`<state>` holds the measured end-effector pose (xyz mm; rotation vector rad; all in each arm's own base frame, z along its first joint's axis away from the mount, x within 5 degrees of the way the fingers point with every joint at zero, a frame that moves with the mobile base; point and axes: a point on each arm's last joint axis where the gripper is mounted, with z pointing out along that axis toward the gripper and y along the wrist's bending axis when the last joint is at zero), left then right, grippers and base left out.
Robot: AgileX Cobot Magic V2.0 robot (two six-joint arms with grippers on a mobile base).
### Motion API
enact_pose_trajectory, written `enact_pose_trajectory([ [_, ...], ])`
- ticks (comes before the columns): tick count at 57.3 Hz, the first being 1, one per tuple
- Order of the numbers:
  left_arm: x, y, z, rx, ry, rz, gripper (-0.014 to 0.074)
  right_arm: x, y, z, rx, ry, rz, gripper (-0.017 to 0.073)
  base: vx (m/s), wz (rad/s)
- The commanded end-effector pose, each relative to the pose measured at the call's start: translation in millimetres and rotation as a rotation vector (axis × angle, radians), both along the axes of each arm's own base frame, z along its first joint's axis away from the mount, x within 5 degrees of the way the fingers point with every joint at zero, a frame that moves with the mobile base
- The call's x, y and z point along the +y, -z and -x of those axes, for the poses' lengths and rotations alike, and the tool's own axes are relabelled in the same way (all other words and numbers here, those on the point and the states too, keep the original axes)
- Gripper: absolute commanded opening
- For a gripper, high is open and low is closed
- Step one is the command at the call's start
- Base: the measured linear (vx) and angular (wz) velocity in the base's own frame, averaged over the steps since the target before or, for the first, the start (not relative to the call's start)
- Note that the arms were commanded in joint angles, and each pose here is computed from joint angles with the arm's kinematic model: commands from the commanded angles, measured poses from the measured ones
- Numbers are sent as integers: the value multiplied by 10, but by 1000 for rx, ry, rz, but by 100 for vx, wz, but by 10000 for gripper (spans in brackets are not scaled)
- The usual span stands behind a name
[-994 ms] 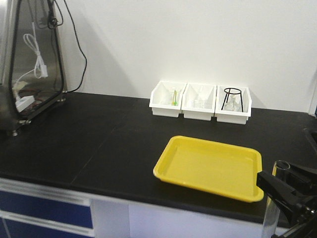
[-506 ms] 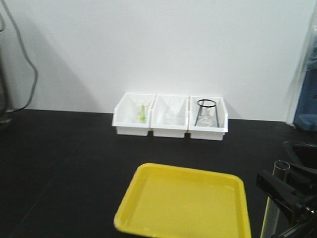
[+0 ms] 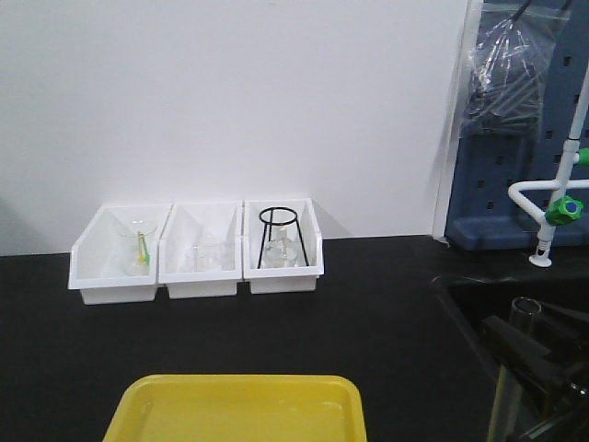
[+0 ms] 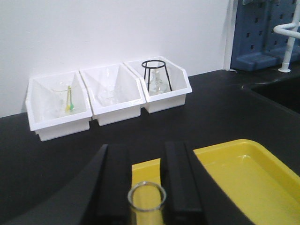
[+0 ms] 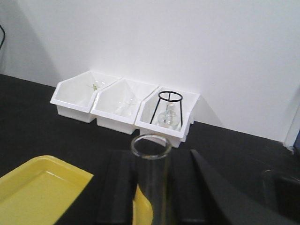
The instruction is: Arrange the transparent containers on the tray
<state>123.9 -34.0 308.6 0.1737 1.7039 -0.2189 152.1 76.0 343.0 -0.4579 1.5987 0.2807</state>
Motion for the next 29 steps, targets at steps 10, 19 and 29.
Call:
enact_pose_trajectory([
  [10,-47,-136,4,-72,47,33,-6,24,-140,28,-53,-37,-23,-11,19,-17],
  [19,-47,-136,4,-72,47,33,-6,24,-140,28,-53,-37,-23,-11,15,3],
  [29,-47,-136,4,-72,47,33,-6,24,-140,28,-53,-37,-23,-11,13,11],
])
